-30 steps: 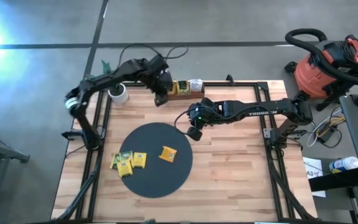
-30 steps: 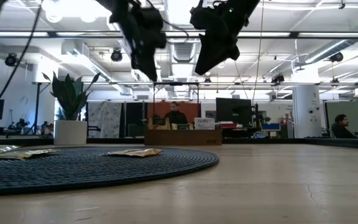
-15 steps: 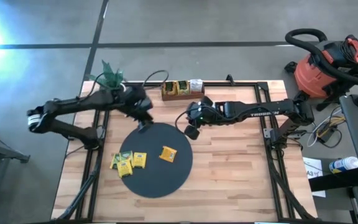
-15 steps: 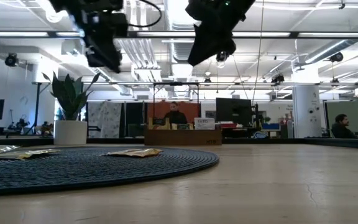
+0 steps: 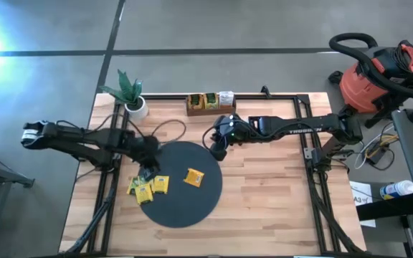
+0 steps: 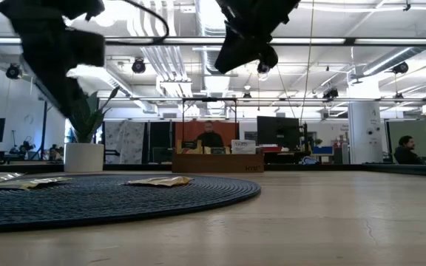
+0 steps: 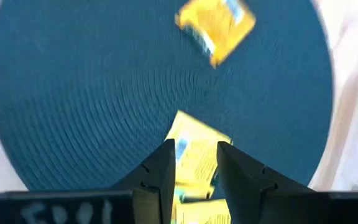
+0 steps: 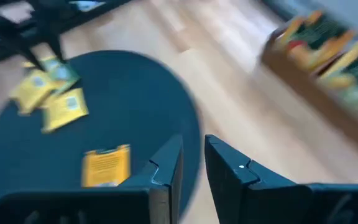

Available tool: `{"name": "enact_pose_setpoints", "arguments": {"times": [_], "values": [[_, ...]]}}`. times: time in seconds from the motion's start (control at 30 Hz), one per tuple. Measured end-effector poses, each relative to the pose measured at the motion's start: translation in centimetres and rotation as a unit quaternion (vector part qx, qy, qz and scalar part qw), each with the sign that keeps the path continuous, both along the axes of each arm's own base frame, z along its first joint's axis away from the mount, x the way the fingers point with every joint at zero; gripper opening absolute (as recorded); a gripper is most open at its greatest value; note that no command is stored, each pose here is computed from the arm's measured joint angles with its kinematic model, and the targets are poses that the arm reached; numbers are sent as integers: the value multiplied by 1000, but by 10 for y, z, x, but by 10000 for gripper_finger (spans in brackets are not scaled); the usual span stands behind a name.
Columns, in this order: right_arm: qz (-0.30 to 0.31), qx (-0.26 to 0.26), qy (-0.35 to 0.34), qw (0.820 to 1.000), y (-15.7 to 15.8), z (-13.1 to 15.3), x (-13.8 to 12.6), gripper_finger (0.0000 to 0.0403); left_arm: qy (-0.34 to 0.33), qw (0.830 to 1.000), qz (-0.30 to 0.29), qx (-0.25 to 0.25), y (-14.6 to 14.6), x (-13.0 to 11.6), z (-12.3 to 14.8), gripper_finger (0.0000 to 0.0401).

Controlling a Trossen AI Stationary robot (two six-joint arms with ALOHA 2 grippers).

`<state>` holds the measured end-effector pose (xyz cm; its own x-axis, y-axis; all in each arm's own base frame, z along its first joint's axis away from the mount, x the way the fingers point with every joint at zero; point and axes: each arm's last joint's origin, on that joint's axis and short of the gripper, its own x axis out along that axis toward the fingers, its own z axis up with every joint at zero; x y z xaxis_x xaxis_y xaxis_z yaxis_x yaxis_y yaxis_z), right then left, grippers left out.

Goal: Pick & Place Tea
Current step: Put the orange tea bag into the left section of the wooden organizer

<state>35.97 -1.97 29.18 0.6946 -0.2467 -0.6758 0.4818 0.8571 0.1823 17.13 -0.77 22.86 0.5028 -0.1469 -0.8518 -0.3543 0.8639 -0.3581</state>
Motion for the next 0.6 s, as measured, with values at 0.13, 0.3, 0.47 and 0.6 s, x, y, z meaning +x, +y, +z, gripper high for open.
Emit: {"name": "enact_pose_setpoints", "arguments": {"times": [0.13,0.3,0.47,0.6], "values": [[0,61,-4,998,8,-4,2,73,23,1000,-7,-5,-7,-3,-17,112],[-9,97,3,995,28,-14,6,77,19,1000,-3,-9,-8,-2,-22,112],[-8,121,11,993,53,-22,9,71,-34,999,-28,3,-9,6,-18,112],[-18,138,27,990,64,-36,11,68,-91,995,-45,16,-9,18,-19,112]]}}
